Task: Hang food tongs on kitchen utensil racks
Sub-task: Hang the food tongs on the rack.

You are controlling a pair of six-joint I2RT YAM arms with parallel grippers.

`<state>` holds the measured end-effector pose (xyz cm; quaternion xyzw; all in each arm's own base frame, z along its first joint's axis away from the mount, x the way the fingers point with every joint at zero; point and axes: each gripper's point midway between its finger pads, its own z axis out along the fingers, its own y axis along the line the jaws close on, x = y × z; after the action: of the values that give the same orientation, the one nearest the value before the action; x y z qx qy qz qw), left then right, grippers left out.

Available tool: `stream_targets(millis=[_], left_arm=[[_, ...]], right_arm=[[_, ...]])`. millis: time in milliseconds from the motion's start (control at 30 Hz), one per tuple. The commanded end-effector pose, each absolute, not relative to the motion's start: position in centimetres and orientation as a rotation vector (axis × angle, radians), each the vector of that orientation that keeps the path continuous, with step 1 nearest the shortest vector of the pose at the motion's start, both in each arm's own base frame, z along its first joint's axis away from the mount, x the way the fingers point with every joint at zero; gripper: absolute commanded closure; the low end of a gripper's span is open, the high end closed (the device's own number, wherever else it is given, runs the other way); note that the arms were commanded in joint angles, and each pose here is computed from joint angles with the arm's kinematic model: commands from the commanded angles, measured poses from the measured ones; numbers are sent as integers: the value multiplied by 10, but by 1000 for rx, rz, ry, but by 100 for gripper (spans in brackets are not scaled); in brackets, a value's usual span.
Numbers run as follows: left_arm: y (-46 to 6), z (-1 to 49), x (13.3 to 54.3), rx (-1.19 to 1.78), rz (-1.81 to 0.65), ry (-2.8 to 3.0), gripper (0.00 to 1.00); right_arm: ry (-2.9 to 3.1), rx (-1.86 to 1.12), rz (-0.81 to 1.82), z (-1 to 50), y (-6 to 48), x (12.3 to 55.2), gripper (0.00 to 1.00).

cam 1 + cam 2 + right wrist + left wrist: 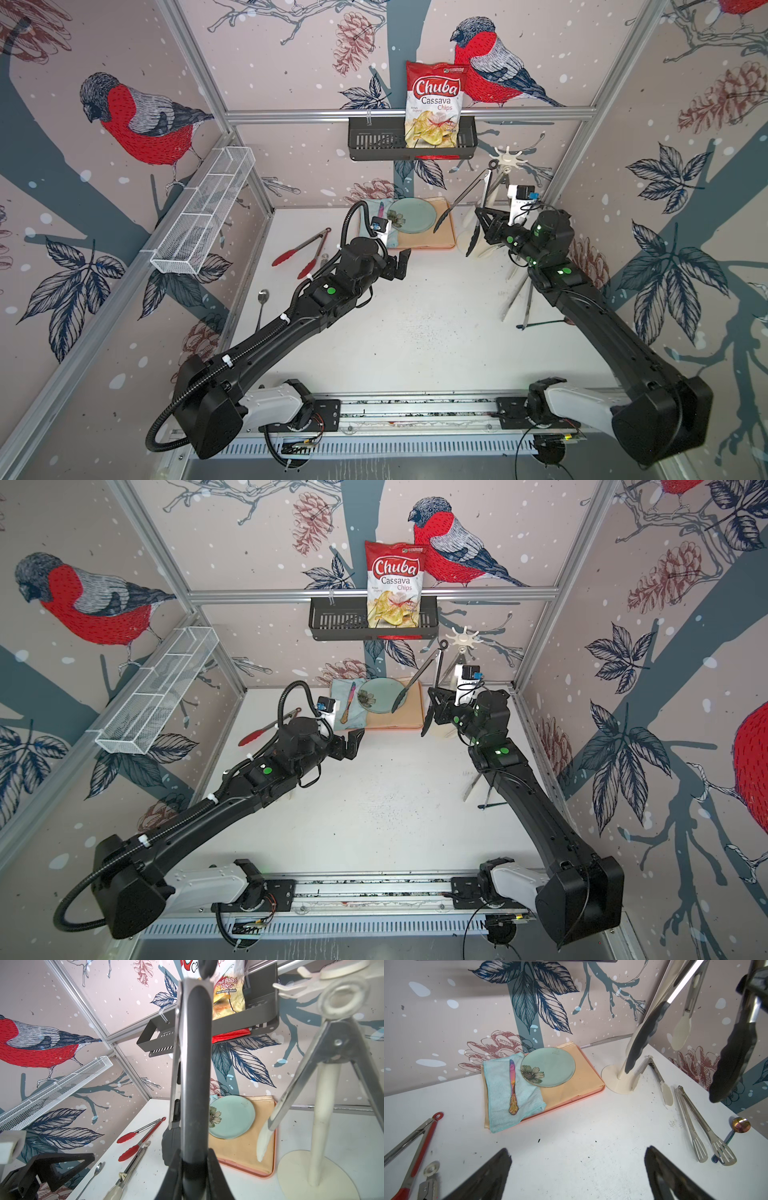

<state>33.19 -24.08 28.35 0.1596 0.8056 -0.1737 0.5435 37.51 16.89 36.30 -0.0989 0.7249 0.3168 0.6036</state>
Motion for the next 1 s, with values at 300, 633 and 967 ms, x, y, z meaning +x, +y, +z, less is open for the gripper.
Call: stream_targets(millis=[300, 633, 967], left_arm=[[-227, 262, 333, 296, -404, 1963, 1], [-224, 257, 334, 294, -379, 1973, 1], [-224, 253, 336, 300, -362, 1979, 2]], right_arm=[[1667, -184, 773, 361, 151, 395, 100], [1700, -184, 793, 348, 155, 408, 100], [1714, -171, 802, 345, 154, 423, 100]])
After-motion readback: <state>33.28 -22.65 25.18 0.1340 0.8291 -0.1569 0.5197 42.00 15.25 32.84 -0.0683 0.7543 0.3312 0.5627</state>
